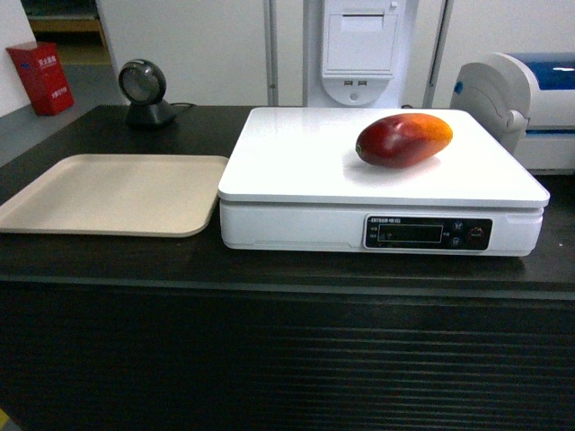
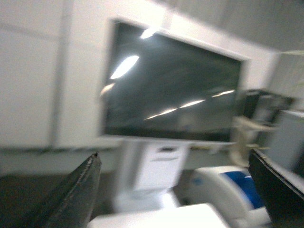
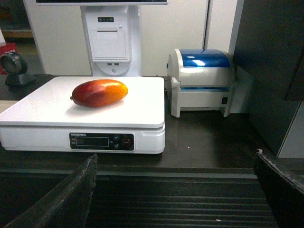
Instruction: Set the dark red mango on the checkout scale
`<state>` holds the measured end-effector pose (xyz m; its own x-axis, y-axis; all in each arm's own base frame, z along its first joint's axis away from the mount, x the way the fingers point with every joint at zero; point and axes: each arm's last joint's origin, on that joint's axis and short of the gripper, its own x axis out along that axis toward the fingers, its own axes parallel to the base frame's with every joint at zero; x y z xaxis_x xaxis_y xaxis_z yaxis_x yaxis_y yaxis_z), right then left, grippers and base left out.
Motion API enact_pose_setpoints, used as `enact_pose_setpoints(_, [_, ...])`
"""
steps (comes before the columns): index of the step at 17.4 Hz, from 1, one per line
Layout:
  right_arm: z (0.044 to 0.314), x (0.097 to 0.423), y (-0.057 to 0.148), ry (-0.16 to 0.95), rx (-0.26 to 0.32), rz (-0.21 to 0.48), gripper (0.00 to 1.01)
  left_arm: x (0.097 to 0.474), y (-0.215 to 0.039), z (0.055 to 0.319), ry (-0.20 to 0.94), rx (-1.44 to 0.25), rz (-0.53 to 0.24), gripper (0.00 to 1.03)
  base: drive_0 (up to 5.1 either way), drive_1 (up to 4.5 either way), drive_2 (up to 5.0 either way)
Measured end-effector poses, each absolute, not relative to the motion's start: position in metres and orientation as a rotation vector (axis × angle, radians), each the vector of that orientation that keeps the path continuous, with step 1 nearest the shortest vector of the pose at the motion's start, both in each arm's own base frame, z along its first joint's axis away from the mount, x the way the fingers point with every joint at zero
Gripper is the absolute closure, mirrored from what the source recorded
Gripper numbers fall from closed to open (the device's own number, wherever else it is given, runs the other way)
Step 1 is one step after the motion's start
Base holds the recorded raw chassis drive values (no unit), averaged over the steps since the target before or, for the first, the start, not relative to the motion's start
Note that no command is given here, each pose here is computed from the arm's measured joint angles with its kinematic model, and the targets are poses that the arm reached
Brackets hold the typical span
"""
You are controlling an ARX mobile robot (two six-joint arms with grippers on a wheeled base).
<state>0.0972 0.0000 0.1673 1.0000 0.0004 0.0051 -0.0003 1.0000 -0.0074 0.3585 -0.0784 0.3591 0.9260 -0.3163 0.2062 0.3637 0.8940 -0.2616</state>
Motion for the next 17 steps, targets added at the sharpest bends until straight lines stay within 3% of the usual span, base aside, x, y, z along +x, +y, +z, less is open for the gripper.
enact_pose_setpoints(1, [0.167,0.097,0.000,-0.004,-0.007,0.000,0.03,0.334,-0.057,0.352,-0.089,-0.203,-0.129,0.25,0.0,0.00,0.0])
enact_pose_setpoints(2, [0.167,0.097,0.000,-0.004,-0.008,-0.002,0.03,0.314,-0.044,0.335,-0.069,-0.126,-0.017,0.35,0.0,0.00,0.0])
enact_pose_setpoints(6, [0.167,0.097,0.000,-0.004,-0.007,0.000,0.03,0.264,-0.027,0.265,-0.003,-0.025,-0.003,0.77,0.0,0.00,0.0])
enact_pose_setpoints(9, [0.167,0.097,0.000,-0.005,-0.008,0.000,0.03,0.236,-0.019,0.244,-0.013,-0.021,0.002,1.01,0.0,0.00,0.0])
enact_pose_setpoints(14, [0.167,0.097,0.000,-0.004,-0.008,0.000,0.03,0.198,-0.007,0.210,0.011,-0.014,-0.021,1.01,0.0,0.00,0.0])
enact_pose_setpoints(17, [0.167,0.097,0.000,-0.005,-0.008,0.000,0.03,0.182,0.002,0.202,-0.001,-0.014,0.017,1.01,0.0,0.00,0.0])
